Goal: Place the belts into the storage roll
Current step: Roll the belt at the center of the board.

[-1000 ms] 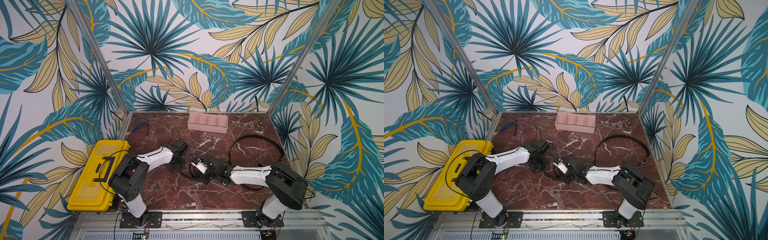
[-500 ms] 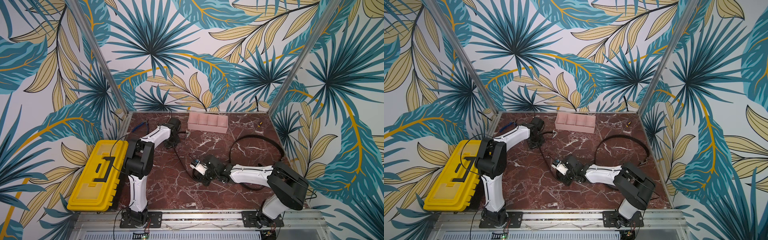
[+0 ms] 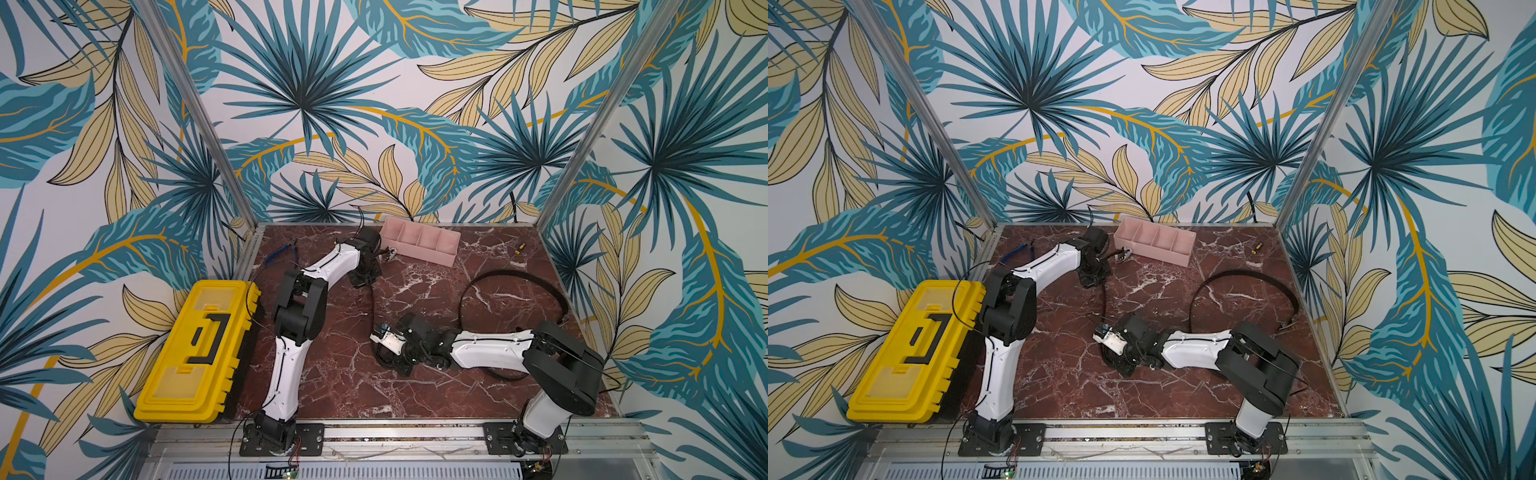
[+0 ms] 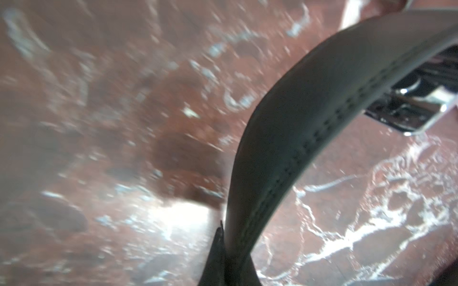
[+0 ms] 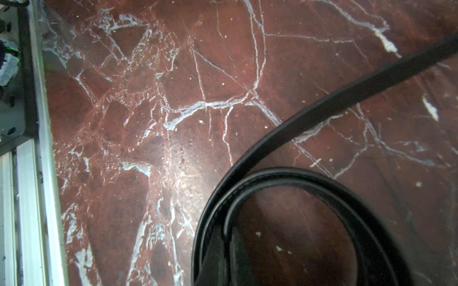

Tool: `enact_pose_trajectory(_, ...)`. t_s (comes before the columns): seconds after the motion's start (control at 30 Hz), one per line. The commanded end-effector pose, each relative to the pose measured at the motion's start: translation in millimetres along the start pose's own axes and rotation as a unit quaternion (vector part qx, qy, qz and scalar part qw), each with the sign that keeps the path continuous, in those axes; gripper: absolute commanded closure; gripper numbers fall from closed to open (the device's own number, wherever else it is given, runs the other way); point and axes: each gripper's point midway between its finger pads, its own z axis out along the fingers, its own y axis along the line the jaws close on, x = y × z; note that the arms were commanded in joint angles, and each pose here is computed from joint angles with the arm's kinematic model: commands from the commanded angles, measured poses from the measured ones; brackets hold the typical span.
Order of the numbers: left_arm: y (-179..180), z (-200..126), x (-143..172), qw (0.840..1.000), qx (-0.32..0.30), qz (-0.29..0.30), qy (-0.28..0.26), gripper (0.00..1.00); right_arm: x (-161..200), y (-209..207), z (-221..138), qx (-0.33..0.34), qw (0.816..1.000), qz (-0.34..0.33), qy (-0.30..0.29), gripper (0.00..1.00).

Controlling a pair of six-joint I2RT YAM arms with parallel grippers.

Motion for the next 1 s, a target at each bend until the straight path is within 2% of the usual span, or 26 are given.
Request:
enact_pose_trajectory(0.0,-0.4,-12.8,8.2,1.000,0.012,-0.014,-0.007,1.00,44.9,13.9,12.0,-0.025,0.997,0.011,0.074,1.00)
enact_pose_trajectory(0.1,10.3,-14.3,28.1,1.000,0.006,0.015,0.009,1.00,44.5,17.5,11.6,-0.027,0.997,0.001,0.067,1.00)
enact_pose_trajectory(0.23,-8.1,-16.6,45.7,0.993,0.040,0.106,0.034,1.00,49.6,24.6,16.3,-0.036,0.996,-0.024,0.075,1.00)
enact_pose_trajectory(0.37,-36.4,-25.7,52.8,0.979,0.082,0.183,0.039,1.00,52.6,31.5,21.5,-0.042,0.994,-0.052,0.083,1.00)
enact_pose_trajectory(0.63,-84.2,-33.9,78.8,0.950,0.162,0.257,0.073,1.00,52.9,38.4,27.2,-0.049,0.989,-0.091,0.101,1.00)
enact_pose_trajectory(0.87,-101.1,-20.3,120.2,0.925,0.155,0.332,0.100,1.00,45.9,37.9,34.5,-0.053,0.987,-0.104,0.111,1.00)
enact_pose_trajectory(0.97,-109.1,-15.9,138.6,0.909,0.157,0.369,0.116,1.00,43.2,38.3,37.9,-0.055,0.987,-0.101,0.110,1.00)
